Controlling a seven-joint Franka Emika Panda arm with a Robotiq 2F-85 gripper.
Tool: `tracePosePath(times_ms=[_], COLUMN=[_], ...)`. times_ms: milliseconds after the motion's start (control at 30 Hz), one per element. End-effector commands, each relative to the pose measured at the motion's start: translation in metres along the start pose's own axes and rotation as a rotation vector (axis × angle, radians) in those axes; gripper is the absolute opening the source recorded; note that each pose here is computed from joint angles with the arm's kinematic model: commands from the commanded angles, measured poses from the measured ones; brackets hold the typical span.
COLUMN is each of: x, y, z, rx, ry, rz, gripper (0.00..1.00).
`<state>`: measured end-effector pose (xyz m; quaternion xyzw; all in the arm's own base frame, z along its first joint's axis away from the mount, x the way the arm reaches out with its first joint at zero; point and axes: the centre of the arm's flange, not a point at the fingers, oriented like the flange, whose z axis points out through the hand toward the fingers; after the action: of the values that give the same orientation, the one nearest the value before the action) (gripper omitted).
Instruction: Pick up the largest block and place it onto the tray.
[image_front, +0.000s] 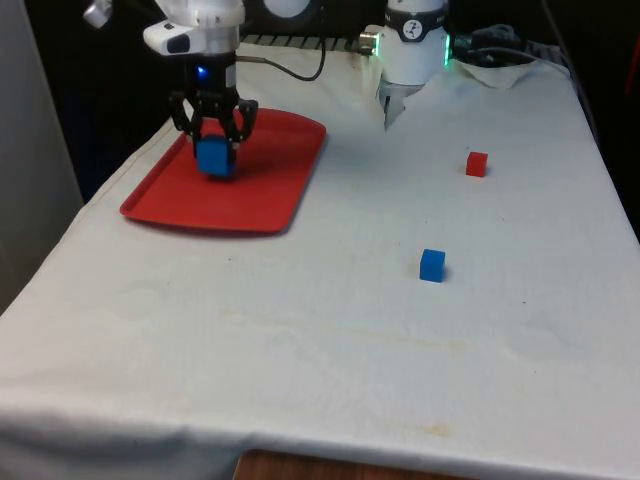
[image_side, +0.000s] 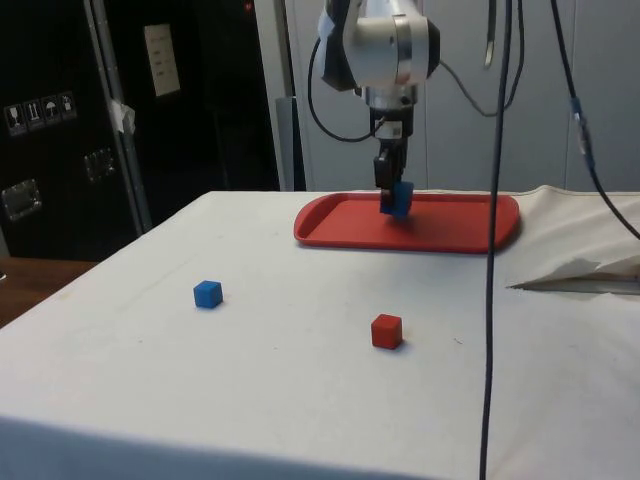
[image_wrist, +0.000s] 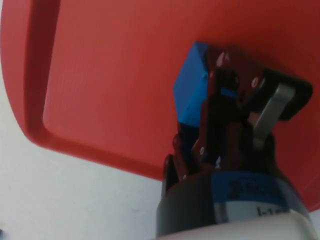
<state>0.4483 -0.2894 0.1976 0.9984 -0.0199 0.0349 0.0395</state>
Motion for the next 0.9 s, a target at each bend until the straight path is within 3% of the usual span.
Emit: tracePosePath(times_ms=[0,67,100,233,533,567,667,700,733,767,867], x=[0.001,-0.002,-0.002,-0.004,-0.005,-0.005,-0.005,-0.005,-0.005,-0.005,-0.005], y=[0.002,0.004,0.002,0.005,0.006,0.006,0.006,0.006,0.006,0.006,0.006], z=[0.001,0.006,0.004,0.014,0.012,0.012,0.012,0.012,0.011,0.012,0.011], rx=[0.004,0.008,0.003,0.024,0.031,0.03,0.03,0.03,0.032,0.03,0.029], ry=[0.012,0.016,0.003,0.024,0.016,0.016,0.014,0.014,0.014,0.014,0.014], rz=[-0.004,-0.002,0.001,0.003,0.006,0.005,0.005,0.005,0.005,0.005,0.005], gripper=[0.0,0.0,0.0,0.0,0.02,0.07,0.35,0.56,0.66,0.66,0.96])
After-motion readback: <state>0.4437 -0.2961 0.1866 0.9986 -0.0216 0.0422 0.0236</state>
